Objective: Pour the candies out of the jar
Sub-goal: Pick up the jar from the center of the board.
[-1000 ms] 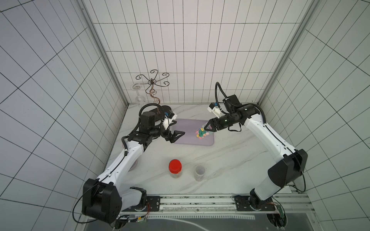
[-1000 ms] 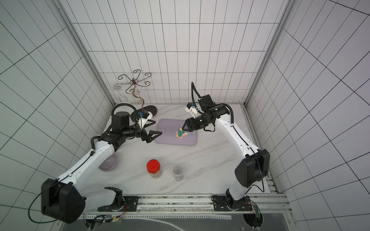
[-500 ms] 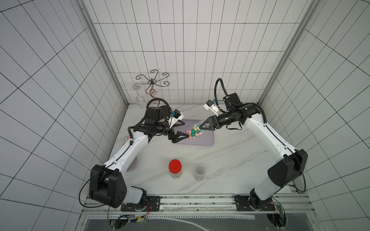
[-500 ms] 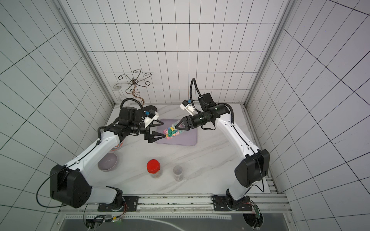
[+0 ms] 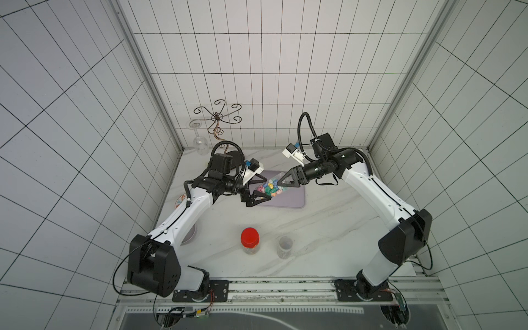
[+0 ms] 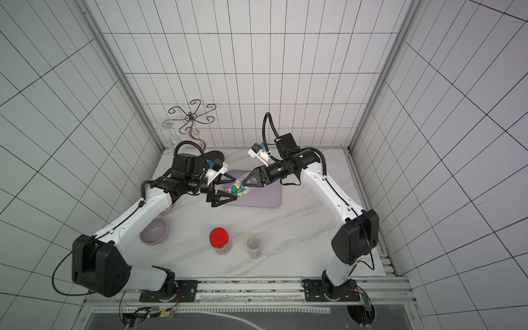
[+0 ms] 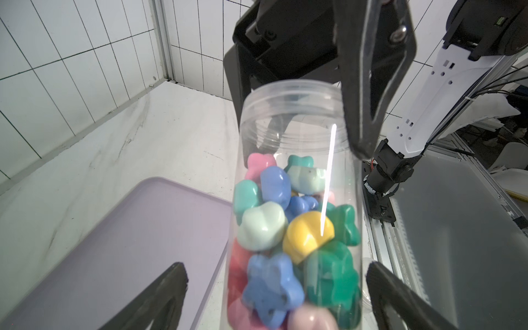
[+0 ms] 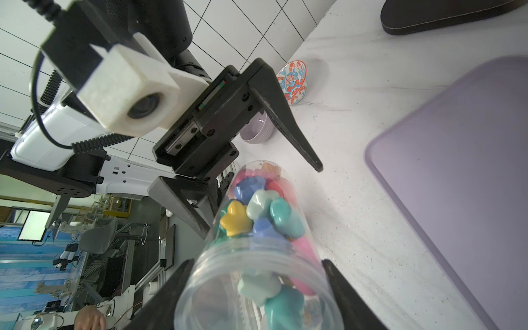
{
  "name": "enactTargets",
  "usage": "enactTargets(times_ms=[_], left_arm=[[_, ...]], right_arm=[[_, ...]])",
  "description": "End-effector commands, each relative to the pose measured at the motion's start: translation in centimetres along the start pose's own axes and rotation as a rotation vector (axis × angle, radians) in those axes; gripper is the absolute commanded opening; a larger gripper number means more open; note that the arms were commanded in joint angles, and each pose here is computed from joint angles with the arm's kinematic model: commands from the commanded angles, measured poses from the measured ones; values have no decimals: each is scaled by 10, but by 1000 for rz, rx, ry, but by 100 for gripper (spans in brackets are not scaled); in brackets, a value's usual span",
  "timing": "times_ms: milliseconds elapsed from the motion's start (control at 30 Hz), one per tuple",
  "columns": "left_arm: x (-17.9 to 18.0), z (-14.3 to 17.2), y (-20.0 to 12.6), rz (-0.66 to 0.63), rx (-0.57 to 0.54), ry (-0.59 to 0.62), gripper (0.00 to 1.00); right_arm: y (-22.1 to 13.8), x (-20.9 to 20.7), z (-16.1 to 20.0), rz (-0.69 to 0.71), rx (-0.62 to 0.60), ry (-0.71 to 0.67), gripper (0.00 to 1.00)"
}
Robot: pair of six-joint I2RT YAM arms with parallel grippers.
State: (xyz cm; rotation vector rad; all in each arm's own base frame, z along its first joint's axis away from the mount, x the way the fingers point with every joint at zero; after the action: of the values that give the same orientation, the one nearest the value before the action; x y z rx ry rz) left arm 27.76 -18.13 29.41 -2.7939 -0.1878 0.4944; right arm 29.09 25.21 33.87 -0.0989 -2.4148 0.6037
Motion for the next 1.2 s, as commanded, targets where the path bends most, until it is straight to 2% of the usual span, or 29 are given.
enactTargets(times_ms=[0,100,333,500,867,1000,1100,1167], left_arm=[[-9,-7,-2,35,-19,48,97],[-9,-7,-2,37,-19,47,94],[-11,-7,-1,51,-23,43,81],[-13,-8,-2,63,-28,43,64],[-15,-9,-3,83,-36,43,53],[-16,-10,-3,81,-37,44,48],[-15,-9,-3,69,-33,43,43],[-15,-9,-4,50,-29,46,41]], right_arm=[[-16,34,-34,-66,-94,-148,38],[-18,36,-35,-67,-99,-154,38],[-19,37,-37,-70,-103,-159,38],[-20,38,-38,-69,-105,-162,38],[-23,39,-43,-69,-111,-167,39],[-21,37,-44,-69,-110,-166,45],[-21,36,-44,-68,-109,-163,60],[-21,35,-44,-68,-107,-160,66]])
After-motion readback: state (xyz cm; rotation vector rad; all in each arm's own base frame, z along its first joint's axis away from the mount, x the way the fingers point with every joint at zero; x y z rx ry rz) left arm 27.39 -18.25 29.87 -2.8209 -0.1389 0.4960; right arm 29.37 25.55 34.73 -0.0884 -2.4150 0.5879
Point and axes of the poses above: each gripper's point midway between its finger pads, its own y axis out along the fingers, its own x axis along the line the jaws close on, z = x × y, the point moved 7 cm from there along -y, back along the fingers, and after that the axes turned 8 degrees about -y, right-handed, at the moved point
